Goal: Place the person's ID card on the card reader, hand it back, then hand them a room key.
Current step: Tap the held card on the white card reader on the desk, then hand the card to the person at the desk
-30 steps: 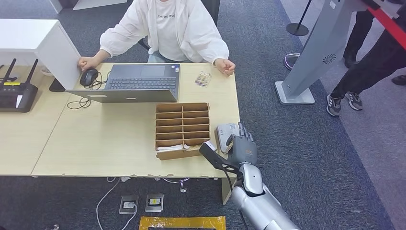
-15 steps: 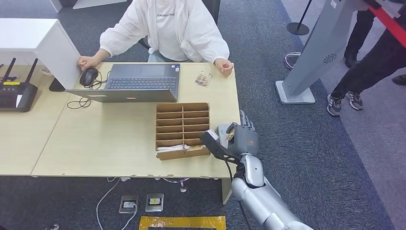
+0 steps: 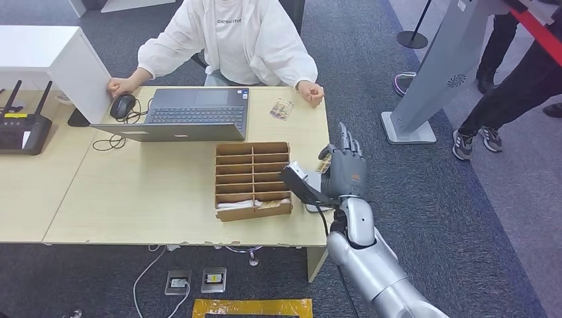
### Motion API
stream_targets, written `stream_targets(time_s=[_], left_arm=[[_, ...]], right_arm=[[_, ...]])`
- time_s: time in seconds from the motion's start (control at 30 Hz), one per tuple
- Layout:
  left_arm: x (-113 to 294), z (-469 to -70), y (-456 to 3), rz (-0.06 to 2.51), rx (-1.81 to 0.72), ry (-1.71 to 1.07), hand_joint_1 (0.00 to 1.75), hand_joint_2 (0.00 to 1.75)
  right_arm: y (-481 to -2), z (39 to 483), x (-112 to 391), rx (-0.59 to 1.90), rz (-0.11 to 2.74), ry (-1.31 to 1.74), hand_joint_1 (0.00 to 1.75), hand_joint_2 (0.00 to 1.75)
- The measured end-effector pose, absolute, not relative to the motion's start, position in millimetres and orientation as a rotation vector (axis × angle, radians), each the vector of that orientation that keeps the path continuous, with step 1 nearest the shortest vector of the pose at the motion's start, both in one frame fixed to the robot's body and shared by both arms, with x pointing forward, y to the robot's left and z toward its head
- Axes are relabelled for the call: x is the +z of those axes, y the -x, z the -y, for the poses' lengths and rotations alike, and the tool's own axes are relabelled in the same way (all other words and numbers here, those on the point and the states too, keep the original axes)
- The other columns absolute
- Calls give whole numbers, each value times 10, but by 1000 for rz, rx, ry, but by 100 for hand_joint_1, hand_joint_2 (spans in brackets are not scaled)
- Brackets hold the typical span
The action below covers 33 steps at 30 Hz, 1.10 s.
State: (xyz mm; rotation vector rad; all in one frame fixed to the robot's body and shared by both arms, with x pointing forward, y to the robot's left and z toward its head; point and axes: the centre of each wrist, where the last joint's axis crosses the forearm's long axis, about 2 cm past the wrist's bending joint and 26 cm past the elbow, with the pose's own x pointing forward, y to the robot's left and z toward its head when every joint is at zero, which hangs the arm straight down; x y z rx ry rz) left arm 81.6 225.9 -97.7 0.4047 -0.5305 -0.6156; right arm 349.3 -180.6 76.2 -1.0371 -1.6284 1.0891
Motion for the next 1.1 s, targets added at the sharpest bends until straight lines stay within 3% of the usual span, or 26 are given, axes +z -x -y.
stream_targets(time_s=[1.1], left_arm=[[-959, -2254, -910, 542, -630, -402, 0, 0]], right_arm=[[-3953, 1436, 1418, 984, 1726, 1008, 175, 175]])
